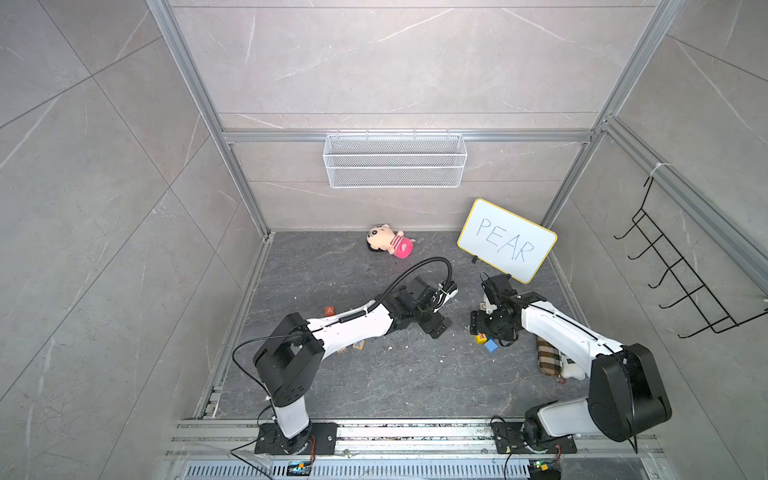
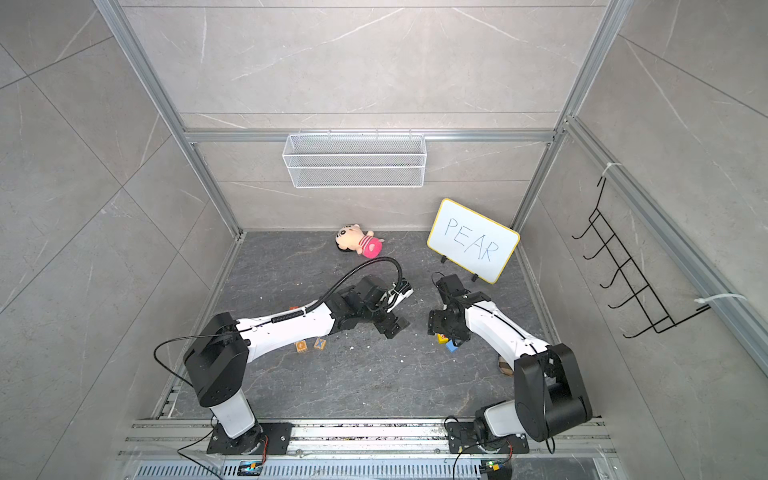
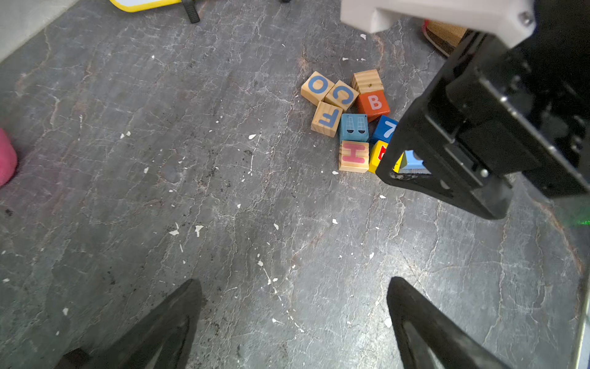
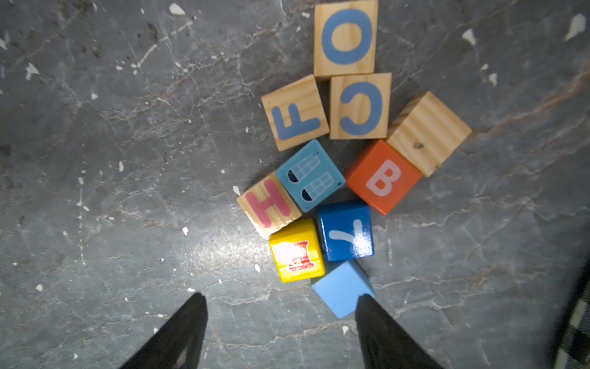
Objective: Spell the uppercase word “pear” with letter blocks
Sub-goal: Pick up the letter block from the center of the board.
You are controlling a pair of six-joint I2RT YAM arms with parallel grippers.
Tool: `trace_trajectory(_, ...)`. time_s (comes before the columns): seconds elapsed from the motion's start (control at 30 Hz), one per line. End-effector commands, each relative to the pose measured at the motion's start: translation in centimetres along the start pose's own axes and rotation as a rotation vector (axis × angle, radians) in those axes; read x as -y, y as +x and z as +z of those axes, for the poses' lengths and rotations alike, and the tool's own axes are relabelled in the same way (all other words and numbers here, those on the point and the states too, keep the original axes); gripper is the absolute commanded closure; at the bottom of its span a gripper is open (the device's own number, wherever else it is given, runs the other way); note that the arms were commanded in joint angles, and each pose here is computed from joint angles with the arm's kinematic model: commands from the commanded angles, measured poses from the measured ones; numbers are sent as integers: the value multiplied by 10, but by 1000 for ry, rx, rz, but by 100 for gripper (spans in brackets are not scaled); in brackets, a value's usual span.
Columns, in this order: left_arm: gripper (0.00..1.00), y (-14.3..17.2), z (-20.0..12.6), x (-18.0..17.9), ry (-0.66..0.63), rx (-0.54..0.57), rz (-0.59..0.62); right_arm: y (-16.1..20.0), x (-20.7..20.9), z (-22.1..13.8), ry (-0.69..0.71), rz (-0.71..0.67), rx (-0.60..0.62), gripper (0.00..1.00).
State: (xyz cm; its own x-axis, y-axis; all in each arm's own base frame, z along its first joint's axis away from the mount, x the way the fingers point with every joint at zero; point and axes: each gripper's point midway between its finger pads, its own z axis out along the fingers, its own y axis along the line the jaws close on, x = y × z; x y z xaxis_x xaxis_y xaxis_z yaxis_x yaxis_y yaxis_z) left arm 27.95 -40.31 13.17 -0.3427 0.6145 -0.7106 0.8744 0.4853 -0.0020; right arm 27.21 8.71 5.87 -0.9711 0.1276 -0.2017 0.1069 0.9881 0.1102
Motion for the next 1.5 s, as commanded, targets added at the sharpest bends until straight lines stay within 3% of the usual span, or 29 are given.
trace_trajectory(0.0, 6, -20, -1, 5, 23, 39, 30, 9, 4, 5, 23, -37, -63, 26)
trace_trajectory(0.6, 5, -14, 10, 2, 15, -21, 37, -1, -7, 18, -8, -73, -64, 36)
trace_trajectory(1.0, 6, -5, 12, 3, 13, -52, 19, -11, -5, 27, 22, -79, -56, 37)
trace_trajectory(1.23, 6, -4, 10, 1, -3, -59, 21, -5, 0, 31, 47, -91, -83, 52)
trace_trajectory(1.47, 6, -2, 12, 3, 3, -63, 18, -4, 2, 33, 60, -88, -86, 45)
